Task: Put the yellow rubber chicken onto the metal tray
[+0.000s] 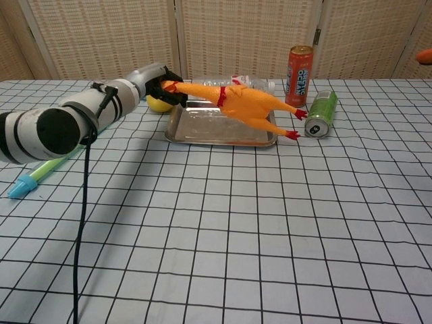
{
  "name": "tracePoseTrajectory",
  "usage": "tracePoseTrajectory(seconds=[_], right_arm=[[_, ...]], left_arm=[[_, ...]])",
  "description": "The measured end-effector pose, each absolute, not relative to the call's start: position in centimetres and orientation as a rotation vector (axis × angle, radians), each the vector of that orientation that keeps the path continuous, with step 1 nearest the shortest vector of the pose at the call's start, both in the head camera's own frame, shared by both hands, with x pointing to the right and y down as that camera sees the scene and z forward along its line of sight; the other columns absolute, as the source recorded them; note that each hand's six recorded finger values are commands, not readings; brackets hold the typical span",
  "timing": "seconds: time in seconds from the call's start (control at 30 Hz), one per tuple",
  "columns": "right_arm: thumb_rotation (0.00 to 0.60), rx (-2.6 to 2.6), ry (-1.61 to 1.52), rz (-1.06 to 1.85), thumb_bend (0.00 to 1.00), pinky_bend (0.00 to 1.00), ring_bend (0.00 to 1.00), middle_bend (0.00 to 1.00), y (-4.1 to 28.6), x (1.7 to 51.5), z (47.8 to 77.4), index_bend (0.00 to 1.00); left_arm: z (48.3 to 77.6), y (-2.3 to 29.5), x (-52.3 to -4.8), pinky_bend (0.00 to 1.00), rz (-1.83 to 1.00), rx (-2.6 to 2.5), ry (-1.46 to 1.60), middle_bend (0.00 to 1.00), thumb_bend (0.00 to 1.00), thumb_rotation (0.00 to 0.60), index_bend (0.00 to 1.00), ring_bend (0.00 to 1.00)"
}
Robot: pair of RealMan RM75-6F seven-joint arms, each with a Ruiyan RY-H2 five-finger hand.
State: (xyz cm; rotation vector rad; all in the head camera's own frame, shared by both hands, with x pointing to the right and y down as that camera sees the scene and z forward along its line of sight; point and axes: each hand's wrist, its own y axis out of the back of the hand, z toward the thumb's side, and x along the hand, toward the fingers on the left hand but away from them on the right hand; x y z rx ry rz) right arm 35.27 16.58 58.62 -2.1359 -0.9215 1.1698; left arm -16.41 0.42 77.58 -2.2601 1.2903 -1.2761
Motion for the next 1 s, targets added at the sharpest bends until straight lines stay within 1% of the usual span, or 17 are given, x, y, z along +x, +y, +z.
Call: tracePoseTrajectory(seconds=[0.07, 0.13, 0.23, 0.27, 0.3, 0.33, 0.4, 0.43, 0.63, 0.77, 1.0], right_arm=[[0.600, -2.132, -0.913, 1.173, 0.01, 0.00, 0.00, 0.00, 16.7, 35.3, 58.6, 0.00], [0.600, -2.129, -0.909, 1.175, 0.01, 0.00, 0.00, 0.00, 17.0, 35.4, 58.5, 0.00], [0.600, -2.123, -0.913, 1.171, 0.01, 0.00, 0.00, 0.00, 17.1, 35.4, 58.3, 0.00], [0.600, -2.121, -0.915, 1.169, 0.01, 0.00, 0.00, 0.00, 17.1, 35.4, 58.2, 0.00], [0.600, -2.121, -0.917, 1.167, 0.01, 0.00, 0.00, 0.00, 17.1, 35.4, 58.1, 0.00], [0.600, -2.122, -0.918, 1.165, 0.01, 0.00, 0.00, 0.00, 17.2, 35.3, 58.0, 0.00], [0.600, -2.120, -0.917, 1.163, 0.01, 0.00, 0.00, 0.00, 17.3, 35.3, 57.9, 0.00], [0.600, -2.120, -0.917, 1.162, 0.01, 0.00, 0.00, 0.00, 17.4, 35.3, 57.8, 0.00], [0.600, -2.111, -0.920, 1.170, 0.01, 0.00, 0.00, 0.00, 17.9, 35.7, 57.4, 0.00], [0.600, -2.109, -0.930, 1.174, 0.01, 0.00, 0.00, 0.00, 18.0, 36.0, 57.2, 0.00], [0.600, -2.117, -0.925, 1.159, 0.01, 0.00, 0.00, 0.00, 18.4, 35.8, 56.9, 0.00]], left_arm=[[77.9, 0.2, -16.7, 0.18, -1.288, -2.224, 1.279, 0.45, 0.69, 0.600, 0.56, 0.27], [78.1, 0.1, -16.8, 0.16, -1.293, -2.203, 1.270, 0.41, 0.65, 0.600, 0.46, 0.24], [78.4, 0.3, -16.8, 0.14, -1.291, -2.187, 1.225, 0.26, 0.59, 0.600, 0.17, 0.15], [78.5, 0.4, -16.8, 0.13, -1.292, -2.175, 1.194, 0.20, 0.57, 0.600, 0.08, 0.11], [78.5, 0.5, -16.9, 0.12, -1.292, -2.165, 1.171, 0.13, 0.55, 0.600, 0.02, 0.07], [78.5, 0.5, -16.9, 0.11, -1.291, -2.153, 1.156, 0.08, 0.54, 0.600, 0.00, 0.03], [78.4, 0.5, -17.1, 0.09, -1.290, -2.126, 1.139, 0.01, 0.51, 0.600, 0.00, 0.00], [78.4, 0.5, -17.2, 0.07, -1.291, -2.115, 1.133, 0.00, 0.50, 0.600, 0.00, 0.00], [78.7, 0.7, -17.5, 0.05, -1.332, -2.042, 1.035, 0.00, 0.45, 0.600, 0.00, 0.00], [79.1, 0.9, -17.3, 0.04, -1.362, -2.047, 0.991, 0.00, 0.45, 0.600, 0.00, 0.00], [78.7, 0.8, -16.9, 0.03, -1.331, -2.044, 0.895, 0.00, 0.43, 0.600, 0.00, 0.00]])
